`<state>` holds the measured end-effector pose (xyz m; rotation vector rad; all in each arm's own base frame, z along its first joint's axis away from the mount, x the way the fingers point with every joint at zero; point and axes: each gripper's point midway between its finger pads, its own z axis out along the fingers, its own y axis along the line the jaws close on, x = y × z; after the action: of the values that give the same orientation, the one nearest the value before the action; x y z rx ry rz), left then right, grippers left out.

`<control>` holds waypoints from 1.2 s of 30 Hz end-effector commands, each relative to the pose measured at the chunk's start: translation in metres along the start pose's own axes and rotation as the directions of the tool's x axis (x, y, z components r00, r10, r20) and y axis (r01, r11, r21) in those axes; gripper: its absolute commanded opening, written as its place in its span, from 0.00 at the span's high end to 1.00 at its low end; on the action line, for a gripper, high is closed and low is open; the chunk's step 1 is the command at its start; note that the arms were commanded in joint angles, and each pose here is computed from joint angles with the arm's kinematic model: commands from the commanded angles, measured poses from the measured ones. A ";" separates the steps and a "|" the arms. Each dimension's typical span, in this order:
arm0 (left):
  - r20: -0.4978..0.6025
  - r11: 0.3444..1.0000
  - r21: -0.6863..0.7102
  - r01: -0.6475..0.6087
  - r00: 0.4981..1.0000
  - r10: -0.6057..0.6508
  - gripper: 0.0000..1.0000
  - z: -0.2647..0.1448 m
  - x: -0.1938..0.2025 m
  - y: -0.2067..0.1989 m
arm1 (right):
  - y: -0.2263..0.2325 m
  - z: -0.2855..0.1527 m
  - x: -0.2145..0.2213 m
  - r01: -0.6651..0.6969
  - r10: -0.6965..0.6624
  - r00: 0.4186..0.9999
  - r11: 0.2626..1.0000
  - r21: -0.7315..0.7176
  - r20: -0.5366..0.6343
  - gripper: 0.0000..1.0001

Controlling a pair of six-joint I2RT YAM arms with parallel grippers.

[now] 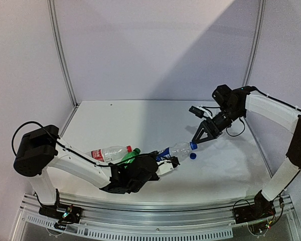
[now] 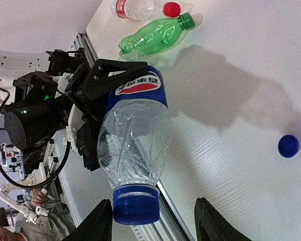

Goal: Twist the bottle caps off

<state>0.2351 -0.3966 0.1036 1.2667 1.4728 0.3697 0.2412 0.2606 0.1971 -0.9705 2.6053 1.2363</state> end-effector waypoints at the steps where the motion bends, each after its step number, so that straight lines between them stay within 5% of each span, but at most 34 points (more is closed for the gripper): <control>1: 0.029 0.999 -0.026 0.037 0.999 -0.036 0.55 -0.004 -0.014 0.007 | 0.019 0.001 0.001 -0.006 0.003 1.000 0.992 -0.126 -0.025 0.43; 13: 0.026 0.999 -0.032 0.036 0.999 -0.035 0.55 -0.002 -0.014 0.007 | 0.018 0.006 0.011 -0.009 0.001 0.998 0.988 -0.151 -0.057 0.59; 24: 0.028 0.999 -0.029 0.036 0.999 -0.035 0.55 -0.003 -0.014 0.007 | 0.014 0.010 0.005 -0.013 0.005 0.998 0.988 -0.155 -0.057 0.59; 28: 0.028 0.999 -0.029 0.036 0.999 -0.035 0.55 -0.003 -0.013 0.007 | 0.013 0.010 0.004 0.000 -0.009 0.998 0.987 -0.158 -0.060 0.74; 33: 0.031 0.999 0.012 0.046 0.998 -0.047 0.54 -0.002 -0.012 0.002 | 0.007 0.003 0.003 0.190 -0.194 0.980 0.979 -0.076 -0.050 0.87; 36: 0.046 0.994 0.100 0.054 0.997 -0.059 0.54 -0.004 -0.012 -0.010 | -0.007 -0.002 0.000 0.466 -0.460 0.885 0.881 0.088 -0.074 0.91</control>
<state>0.2353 -0.3968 0.1035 1.2594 1.4805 0.3595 0.2277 0.2661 0.1926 -1.1905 2.5150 1.3351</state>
